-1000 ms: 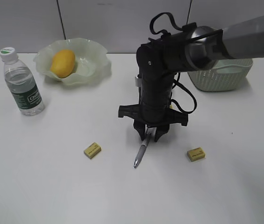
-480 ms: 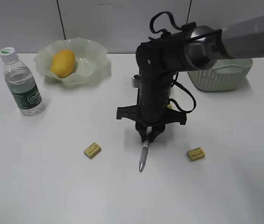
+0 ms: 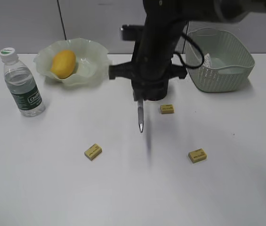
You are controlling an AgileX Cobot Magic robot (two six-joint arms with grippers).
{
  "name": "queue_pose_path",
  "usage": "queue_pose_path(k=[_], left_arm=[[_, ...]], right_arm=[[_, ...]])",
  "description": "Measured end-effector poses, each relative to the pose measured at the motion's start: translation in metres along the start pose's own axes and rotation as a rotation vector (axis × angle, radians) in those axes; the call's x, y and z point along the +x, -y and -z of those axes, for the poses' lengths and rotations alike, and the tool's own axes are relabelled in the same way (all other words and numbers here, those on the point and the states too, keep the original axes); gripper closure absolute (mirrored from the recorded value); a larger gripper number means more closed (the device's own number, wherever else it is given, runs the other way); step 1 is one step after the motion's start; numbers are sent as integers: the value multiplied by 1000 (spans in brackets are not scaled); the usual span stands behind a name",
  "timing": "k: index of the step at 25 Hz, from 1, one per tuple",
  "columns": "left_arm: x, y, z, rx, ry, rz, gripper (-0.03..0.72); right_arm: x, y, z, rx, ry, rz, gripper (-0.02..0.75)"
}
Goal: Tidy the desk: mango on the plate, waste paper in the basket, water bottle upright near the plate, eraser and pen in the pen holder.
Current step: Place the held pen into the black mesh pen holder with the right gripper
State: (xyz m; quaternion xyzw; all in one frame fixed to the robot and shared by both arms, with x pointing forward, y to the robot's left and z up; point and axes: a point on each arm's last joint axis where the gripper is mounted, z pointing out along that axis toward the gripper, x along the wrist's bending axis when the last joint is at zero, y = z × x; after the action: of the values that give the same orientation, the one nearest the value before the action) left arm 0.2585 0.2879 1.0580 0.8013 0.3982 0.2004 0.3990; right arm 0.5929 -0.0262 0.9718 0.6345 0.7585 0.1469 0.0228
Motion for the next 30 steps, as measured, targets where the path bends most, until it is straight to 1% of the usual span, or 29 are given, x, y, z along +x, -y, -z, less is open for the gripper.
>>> queue_pose_path(k=[3, 7, 11, 16, 17, 19, 22, 30], left_arm=[[0, 0, 0, 1, 0, 0, 369], [0, 0, 0, 1, 0, 0, 369], [0, 0, 0, 1, 0, 0, 369], [0, 0, 0, 1, 0, 0, 369], [0, 0, 0, 1, 0, 0, 369], [0, 0, 0, 1, 0, 0, 369], [0, 0, 0, 1, 0, 0, 369], [0, 0, 0, 2, 0, 0, 369]], right_arm=[[-2, -10, 37, -146, 24, 69, 593], [-8, -25, 75, -373, 97, 184, 593], [-12, -37, 88, -526, 167, 248, 593], [-11, -51, 93, -699, 204, 292, 593], [-10, -53, 92, -728, 201, 297, 593], [-8, -57, 87, -761, 193, 311, 593], [-6, -60, 70, -769, 178, 330, 593], [-7, -62, 15, -692, 216, 386, 593]])
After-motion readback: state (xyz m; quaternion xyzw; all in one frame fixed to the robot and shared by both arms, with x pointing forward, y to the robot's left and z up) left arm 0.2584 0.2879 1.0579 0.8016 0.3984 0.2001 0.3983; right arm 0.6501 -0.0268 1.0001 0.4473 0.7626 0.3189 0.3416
